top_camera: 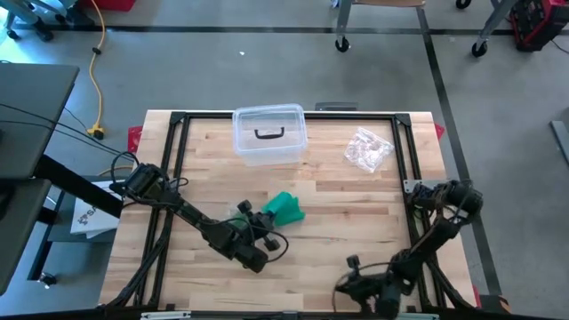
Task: Roll bandage
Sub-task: Roll the dark green bandage
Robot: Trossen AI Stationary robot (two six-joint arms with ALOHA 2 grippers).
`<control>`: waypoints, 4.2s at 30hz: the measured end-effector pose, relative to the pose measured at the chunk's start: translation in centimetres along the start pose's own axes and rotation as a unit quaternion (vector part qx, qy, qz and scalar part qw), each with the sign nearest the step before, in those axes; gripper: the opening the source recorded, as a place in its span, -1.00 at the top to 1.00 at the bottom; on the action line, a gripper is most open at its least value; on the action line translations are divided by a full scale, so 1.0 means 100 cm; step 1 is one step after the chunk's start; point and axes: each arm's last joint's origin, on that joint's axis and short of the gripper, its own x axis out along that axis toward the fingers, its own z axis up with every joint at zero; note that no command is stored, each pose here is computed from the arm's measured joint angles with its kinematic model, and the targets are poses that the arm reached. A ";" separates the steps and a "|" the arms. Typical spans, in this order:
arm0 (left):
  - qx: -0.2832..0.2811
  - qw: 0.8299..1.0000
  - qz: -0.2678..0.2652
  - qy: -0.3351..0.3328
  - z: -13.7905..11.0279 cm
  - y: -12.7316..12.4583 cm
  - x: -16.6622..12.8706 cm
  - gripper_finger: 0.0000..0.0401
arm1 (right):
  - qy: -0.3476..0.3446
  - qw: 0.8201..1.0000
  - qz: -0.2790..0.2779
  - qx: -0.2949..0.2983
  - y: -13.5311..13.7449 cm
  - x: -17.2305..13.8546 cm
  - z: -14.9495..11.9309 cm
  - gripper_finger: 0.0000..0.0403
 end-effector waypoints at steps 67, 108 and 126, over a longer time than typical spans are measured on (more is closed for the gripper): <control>0.180 0.968 0.037 -0.172 0.192 -0.017 -0.118 0.97 | 0.073 0.985 0.001 0.155 -0.206 0.048 0.020 0.64; 0.004 0.994 0.060 0.087 0.084 -0.015 0.015 0.97 | 0.045 0.997 0.023 0.055 -0.047 -0.047 0.017 1.00; -0.132 0.983 -0.030 0.123 -0.001 0.004 0.028 0.97 | 0.040 0.997 0.021 0.067 -0.046 -0.047 0.018 1.00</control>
